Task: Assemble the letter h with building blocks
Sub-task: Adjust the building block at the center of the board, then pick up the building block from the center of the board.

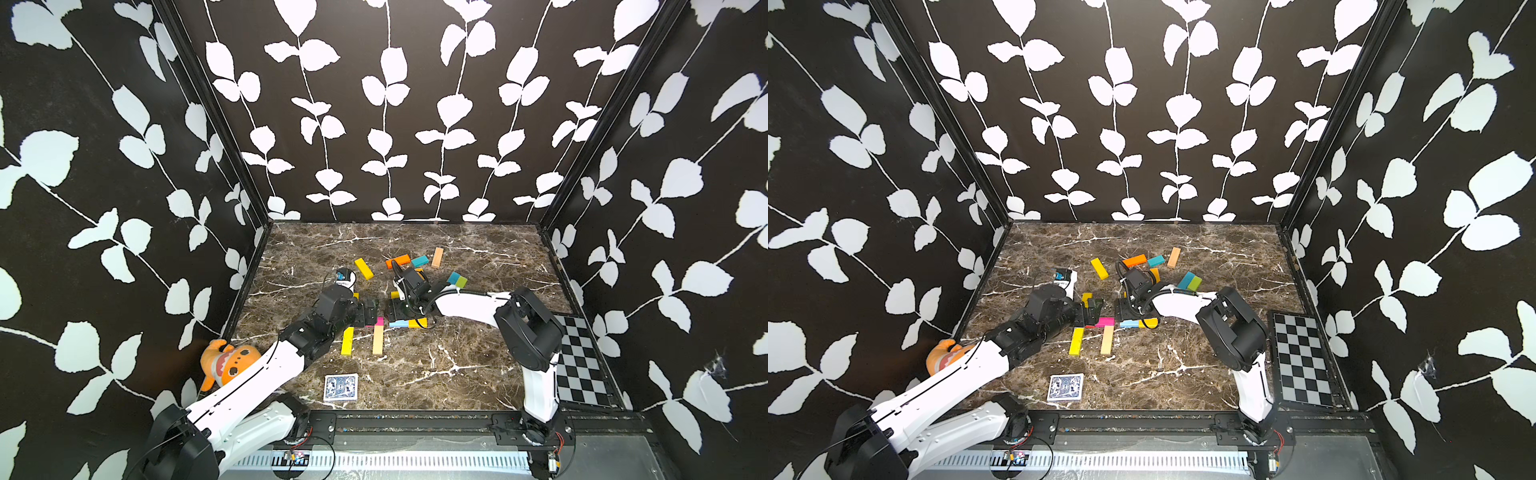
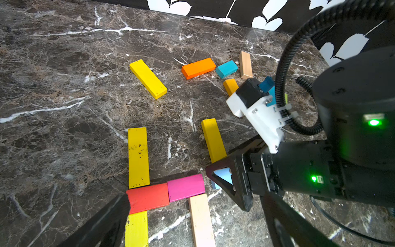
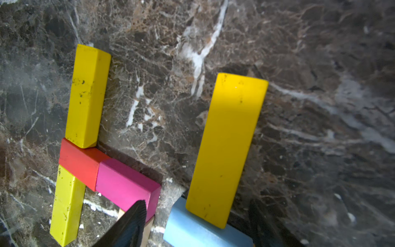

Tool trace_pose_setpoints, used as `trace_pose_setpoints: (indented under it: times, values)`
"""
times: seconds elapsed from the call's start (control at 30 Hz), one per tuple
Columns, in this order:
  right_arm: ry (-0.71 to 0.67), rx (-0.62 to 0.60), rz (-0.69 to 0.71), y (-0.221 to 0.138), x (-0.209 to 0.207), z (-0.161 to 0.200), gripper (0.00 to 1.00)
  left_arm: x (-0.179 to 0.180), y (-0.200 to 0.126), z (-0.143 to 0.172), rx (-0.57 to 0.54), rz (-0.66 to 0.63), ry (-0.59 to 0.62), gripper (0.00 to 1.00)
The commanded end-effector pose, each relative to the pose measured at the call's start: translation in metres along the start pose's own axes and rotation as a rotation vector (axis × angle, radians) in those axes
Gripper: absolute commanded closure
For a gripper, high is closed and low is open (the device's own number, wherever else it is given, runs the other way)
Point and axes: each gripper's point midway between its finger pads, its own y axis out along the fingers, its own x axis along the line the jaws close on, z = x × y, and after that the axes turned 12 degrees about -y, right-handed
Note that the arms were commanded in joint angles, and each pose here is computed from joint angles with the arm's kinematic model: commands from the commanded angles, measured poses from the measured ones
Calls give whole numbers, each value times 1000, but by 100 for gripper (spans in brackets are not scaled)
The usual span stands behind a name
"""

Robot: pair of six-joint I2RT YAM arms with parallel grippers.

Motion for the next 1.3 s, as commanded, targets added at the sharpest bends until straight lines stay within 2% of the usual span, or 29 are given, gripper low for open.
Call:
trace_pose_setpoints:
  times: [0.0, 0.03, 0.57, 0.8, 0.93, 1.07, 1.27]
  values:
    - [-5, -31, -29, -4, 9, -8, 25, 1, 2, 2, 0, 4, 6, 1]
    - [-11, -56, -40, -7, 14, -20, 25, 2, 2, 2, 1, 2, 7, 1]
    - [-7, -52, -56, -2, 17, -22, 25, 4, 4, 4, 4, -5, 6, 1]
    - [-11, -72, -13, -7, 10, -25, 23, 4, 3, 4, 4, -4, 7, 1]
    - [-43, -135, 14, -25, 7, -43, 20, 0, 5, 2, 6, 6, 7, 1]
    - [-47, -264, 51, -67, -3, -70, 19, -3, 9, -1, 13, 8, -12, 1]
    - [35, -373, 125, -116, -44, -64, 19, -2, 33, -11, 38, 9, -85, 1]
